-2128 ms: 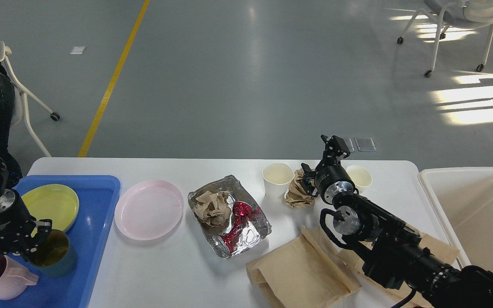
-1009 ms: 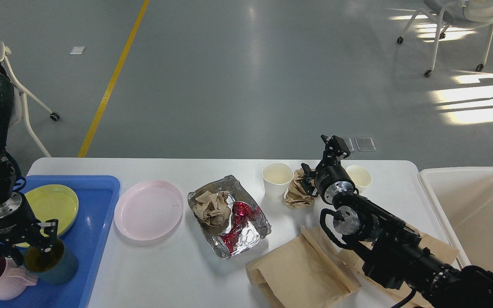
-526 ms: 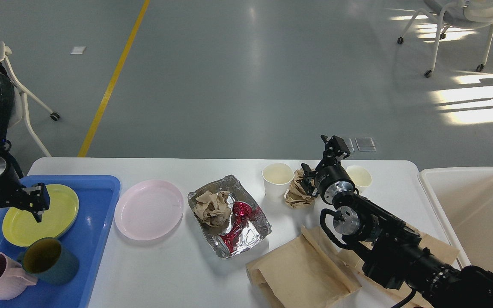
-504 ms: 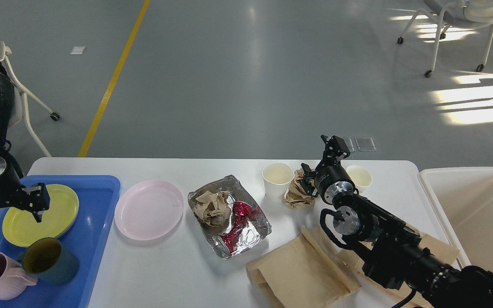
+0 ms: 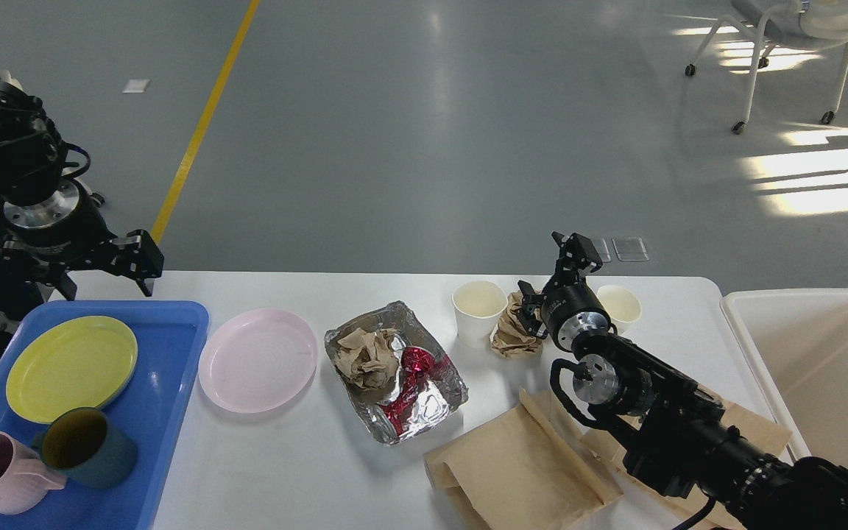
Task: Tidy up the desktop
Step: 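Move the left gripper to the rim of the pink plate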
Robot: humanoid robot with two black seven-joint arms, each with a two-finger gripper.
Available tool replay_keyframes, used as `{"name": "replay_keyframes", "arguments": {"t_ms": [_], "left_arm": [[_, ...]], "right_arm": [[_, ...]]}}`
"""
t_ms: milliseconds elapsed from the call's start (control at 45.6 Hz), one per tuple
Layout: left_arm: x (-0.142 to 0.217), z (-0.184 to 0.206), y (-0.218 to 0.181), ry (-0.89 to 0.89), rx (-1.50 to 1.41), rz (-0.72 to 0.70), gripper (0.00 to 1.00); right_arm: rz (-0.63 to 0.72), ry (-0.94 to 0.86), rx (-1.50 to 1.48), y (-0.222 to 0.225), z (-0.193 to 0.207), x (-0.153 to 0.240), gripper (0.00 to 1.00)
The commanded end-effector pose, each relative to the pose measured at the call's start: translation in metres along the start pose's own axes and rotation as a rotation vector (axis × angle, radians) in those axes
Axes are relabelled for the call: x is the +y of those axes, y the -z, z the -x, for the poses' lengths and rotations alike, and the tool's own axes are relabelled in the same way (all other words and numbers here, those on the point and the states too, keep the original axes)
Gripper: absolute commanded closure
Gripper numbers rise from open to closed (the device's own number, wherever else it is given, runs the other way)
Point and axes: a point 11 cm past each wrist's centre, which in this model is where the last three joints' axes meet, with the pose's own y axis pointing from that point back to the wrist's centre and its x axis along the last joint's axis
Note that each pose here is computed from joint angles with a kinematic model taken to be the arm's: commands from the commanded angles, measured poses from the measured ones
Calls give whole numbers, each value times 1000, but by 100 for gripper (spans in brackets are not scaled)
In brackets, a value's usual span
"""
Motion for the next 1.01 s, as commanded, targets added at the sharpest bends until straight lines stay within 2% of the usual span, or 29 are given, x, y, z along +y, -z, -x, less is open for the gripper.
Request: {"name": "replay_keyframes", "arguments": {"t_ms": [0, 241, 417, 658, 790, 987], "left_arm": [[-5, 2, -40, 13, -75, 36, 7], [-18, 16, -111, 46, -243, 26, 4], [-36, 32, -139, 82, -332, -18, 4], [-81, 61, -147, 164, -373, -31, 4], [-102, 64, -152, 142, -381, -35, 4], [-114, 58, -153, 69, -370, -21, 4]], "right_arm": [[0, 0, 0, 0, 0, 0, 0], [0, 0, 0, 0, 0, 0, 0], [1, 0, 1, 0, 0, 0, 0], [1, -1, -1, 0, 0, 0, 0], [0, 0, 0, 0, 0, 0, 0], [-1, 2, -1, 0, 1, 0, 0]]}}
